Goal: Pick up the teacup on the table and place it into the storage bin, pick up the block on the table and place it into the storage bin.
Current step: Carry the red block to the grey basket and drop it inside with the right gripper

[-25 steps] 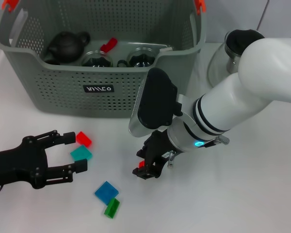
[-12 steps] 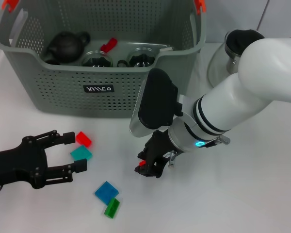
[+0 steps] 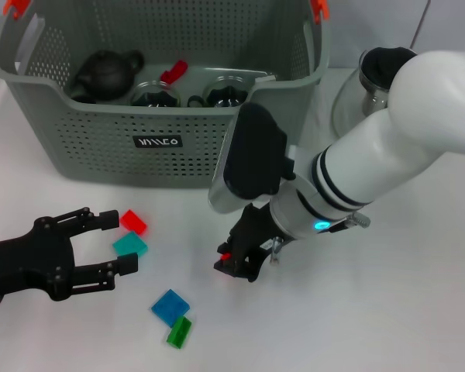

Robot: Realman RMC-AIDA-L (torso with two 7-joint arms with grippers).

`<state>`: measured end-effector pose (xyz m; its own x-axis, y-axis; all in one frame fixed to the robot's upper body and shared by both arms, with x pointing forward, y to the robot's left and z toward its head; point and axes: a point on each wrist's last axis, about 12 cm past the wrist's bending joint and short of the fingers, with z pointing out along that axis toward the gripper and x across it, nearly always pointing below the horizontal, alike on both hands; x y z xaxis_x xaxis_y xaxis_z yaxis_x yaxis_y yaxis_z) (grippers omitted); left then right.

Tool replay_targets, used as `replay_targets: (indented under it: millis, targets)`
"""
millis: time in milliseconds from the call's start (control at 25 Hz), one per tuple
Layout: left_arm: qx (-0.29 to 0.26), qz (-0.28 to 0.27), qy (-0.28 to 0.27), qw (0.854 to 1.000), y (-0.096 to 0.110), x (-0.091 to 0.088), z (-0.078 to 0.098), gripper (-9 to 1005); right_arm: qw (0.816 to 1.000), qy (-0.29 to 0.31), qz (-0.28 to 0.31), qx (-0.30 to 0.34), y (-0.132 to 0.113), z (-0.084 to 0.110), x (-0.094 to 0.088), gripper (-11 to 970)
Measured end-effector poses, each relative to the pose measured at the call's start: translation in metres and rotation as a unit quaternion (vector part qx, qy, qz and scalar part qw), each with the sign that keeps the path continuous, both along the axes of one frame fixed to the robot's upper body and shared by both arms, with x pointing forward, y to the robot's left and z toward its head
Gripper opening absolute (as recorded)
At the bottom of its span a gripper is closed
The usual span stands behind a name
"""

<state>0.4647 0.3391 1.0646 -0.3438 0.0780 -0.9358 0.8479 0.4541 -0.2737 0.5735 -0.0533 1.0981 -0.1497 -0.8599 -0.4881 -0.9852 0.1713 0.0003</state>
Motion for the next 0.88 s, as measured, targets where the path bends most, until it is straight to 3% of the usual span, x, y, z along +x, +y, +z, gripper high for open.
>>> replay_targets:
  millis: [120,240,560,720,880]
  targets:
    - [0.0,0.0,0.001,1.0,0.001,0.0,0.0,855,1.0,0.005,-0.006,0.021,-0.001,0.013,0.002,202]
    - [0.001,0.0,0.001,1.0,0.002,0.0,0.001,855,0.999,0.013,-0.005,0.052,-0.006,0.037,0.004,202]
    - [0.001,0.0,-0.001,1.0,0.003,0.0,0.002,854,0.987,-0.03,0.014,0.156,-0.018,0.135,0.006,201]
    - [0.0,-0.002,-0.004,1.0,0.002,0.001,0.003,854,0.974,-0.082,-0.009,0.213,-0.024,0.182,0.022,201]
    - [0.0,-0.003,-0.005,1.0,0.002,0.003,0.004,854,0.964,-0.111,-0.052,0.235,-0.025,0.197,0.048,201]
